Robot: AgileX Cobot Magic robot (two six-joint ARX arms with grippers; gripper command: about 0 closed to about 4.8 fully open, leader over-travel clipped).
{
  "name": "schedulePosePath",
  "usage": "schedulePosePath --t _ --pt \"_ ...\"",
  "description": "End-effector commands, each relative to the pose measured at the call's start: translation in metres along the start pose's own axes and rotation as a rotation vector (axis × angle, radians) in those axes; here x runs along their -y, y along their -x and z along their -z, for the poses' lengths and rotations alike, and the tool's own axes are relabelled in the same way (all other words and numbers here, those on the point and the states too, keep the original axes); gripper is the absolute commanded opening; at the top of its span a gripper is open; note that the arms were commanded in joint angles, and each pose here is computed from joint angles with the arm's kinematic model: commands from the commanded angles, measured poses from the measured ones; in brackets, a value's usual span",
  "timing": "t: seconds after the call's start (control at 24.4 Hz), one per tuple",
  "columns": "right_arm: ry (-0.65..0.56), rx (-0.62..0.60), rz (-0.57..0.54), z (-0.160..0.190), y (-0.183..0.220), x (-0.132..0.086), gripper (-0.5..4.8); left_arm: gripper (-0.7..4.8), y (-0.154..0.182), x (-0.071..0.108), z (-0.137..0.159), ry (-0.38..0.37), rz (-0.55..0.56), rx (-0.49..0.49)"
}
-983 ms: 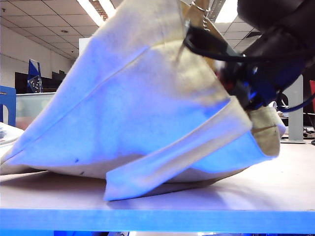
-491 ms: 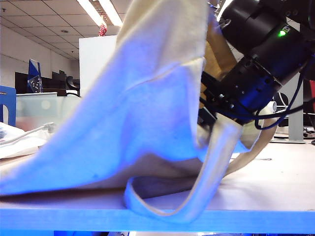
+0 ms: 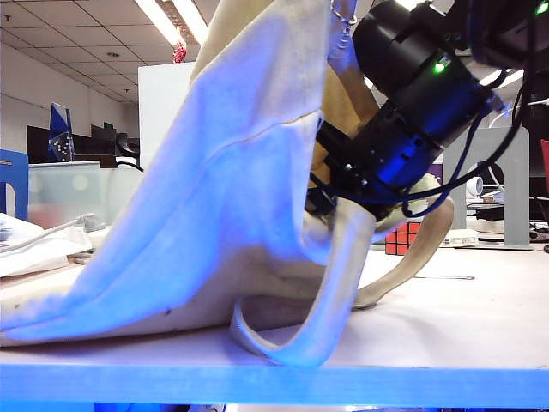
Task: Take the glasses case out of the canvas bag and put it on the table.
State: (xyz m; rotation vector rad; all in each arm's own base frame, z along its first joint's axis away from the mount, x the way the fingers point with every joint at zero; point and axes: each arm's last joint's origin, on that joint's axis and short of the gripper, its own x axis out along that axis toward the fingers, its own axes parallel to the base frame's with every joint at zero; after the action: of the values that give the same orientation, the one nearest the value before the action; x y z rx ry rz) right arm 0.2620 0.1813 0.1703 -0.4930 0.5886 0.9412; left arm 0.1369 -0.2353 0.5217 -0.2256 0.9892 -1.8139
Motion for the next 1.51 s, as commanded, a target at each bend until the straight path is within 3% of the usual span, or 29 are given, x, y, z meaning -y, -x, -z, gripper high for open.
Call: schedulePosePath --t 0.04,0.16,0.29,0.45,0.49,0.57,0.61,0.74,0.78,0.86,0.9,0.98,1.06,1.19,1.27,1.39,1.47,1.51 --pt "-0.023 -0.042 0.077 0.011 -0.003 0.015 4.74 -0.06 0.005 0.018 -0.001 -0.091 0.16 -0.008" --pt "-0.059 -0.066 0.099 0.018 -0.007 0.029 4.74 -0.06 0.005 0.019 0.0 -0.089 0.179 -0.017" --pt "-0.091 -0.184 0.068 0.031 -0.037 0.036 4.79 -0.06 0.004 0.019 0.001 -0.07 0.202 -0.032" --pt "-0.113 -0.197 0.053 0.026 -0.048 0.036 4.79 -0.06 0.004 0.019 0.002 -0.061 0.202 -0.036" --pt "-0.141 -0.244 -0.01 0.027 -0.055 0.031 4.79 -0.06 0.004 0.019 0.002 -0.062 0.202 -0.036" --pt "-0.164 -0.348 -0.088 0.038 -0.067 0.018 4.23 -0.06 0.005 0.019 0.001 -0.082 0.197 -0.032" --pt "-0.183 -0.406 -0.151 0.044 -0.074 0.002 3.48 -0.06 0.006 0.017 0.001 -0.105 0.176 -0.017" --pt "-0.163 -0.398 -0.206 0.028 -0.069 -0.02 3.06 -0.06 0.021 0.004 -0.004 -0.124 -0.028 0.081" --pt "-0.187 -0.378 -0.197 0.018 -0.061 -0.023 3.04 -0.06 0.038 -0.008 -0.008 -0.106 -0.191 0.161" --pt "-0.202 -0.335 -0.177 0.007 -0.049 -0.02 3.01 -0.06 0.063 -0.023 -0.011 -0.092 -0.39 0.255" --pt "-0.193 -0.29 -0.158 -0.004 -0.036 -0.018 2.91 -0.06 0.087 -0.037 -0.012 -0.081 -0.619 0.335" --pt "-0.179 -0.233 -0.142 -0.017 -0.022 -0.017 2.74 -0.06 0.116 -0.059 -0.012 -0.029 -0.849 0.399" --pt "-0.159 -0.15 -0.122 -0.034 0.002 -0.016 2.73 -0.06 0.161 -0.103 -0.01 0.122 -1.083 0.458" --pt "-0.152 -0.1 -0.127 -0.045 0.028 -0.018 2.72 -0.06 0.182 -0.148 -0.01 0.236 -1.309 0.454" --pt "-0.177 -0.075 -0.124 -0.051 0.042 -0.019 2.72 -0.06 0.185 -0.168 -0.015 0.245 -1.376 0.455" --pt "-0.159 -0.01 -0.107 -0.06 0.072 -0.022 2.69 -0.06 0.182 -0.224 -0.015 0.335 -1.381 0.386" --pt "-0.155 -0.066 -0.144 -0.053 0.067 -0.023 2.69 -0.06 0.176 -0.243 -0.009 0.418 -1.301 0.324" --pt "-0.139 -0.115 -0.16 -0.045 0.059 -0.025 2.7 -0.06 0.172 -0.242 -0.008 0.42 -1.232 0.308"
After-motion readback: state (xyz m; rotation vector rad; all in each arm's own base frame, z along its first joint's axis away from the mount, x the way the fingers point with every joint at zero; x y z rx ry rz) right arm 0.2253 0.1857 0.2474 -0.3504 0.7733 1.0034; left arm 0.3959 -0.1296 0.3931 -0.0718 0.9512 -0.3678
